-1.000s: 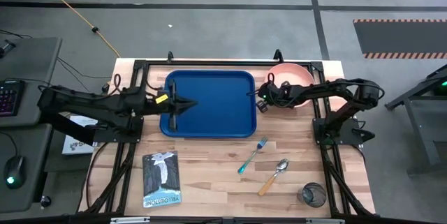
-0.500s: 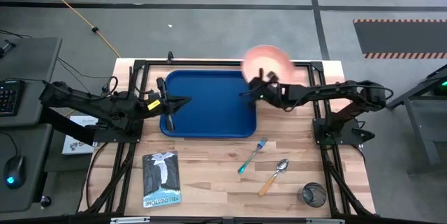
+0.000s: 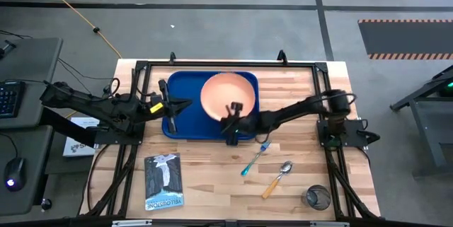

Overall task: Pick and place plate/cup/fork/spoon on tray
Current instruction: Put the orange plate on the blue tray

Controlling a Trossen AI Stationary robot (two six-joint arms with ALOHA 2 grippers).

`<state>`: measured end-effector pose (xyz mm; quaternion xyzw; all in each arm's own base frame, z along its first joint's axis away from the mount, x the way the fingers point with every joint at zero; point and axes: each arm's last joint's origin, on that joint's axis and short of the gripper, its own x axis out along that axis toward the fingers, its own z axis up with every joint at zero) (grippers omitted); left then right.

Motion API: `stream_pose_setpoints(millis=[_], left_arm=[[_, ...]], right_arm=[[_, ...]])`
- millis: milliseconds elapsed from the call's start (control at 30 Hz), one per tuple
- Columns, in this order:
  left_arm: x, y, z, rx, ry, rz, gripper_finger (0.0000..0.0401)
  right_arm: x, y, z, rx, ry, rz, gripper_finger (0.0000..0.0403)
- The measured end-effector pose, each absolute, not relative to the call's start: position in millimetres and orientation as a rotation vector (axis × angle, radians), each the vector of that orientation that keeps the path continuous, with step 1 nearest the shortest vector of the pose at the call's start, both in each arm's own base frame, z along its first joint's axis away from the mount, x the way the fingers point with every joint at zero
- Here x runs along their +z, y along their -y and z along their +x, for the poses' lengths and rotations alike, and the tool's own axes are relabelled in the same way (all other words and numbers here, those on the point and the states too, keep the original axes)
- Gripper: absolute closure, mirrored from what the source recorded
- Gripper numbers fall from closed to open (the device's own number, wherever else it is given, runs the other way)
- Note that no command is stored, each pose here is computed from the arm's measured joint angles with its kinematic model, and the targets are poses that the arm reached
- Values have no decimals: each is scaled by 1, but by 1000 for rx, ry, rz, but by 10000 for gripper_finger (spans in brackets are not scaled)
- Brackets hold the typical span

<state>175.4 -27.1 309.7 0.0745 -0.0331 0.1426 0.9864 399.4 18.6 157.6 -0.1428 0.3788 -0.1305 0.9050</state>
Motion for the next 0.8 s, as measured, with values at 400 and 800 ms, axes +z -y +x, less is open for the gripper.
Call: stream_pose_setpoints(millis=[400,800], left_arm=[[307,28,178,285,45,156,401],[304,29,182,284,32,161,401]], right_arm=[[140,-24,432,-239,-822,-316,402],[140,-10,434,-258,-803,-212,374]])
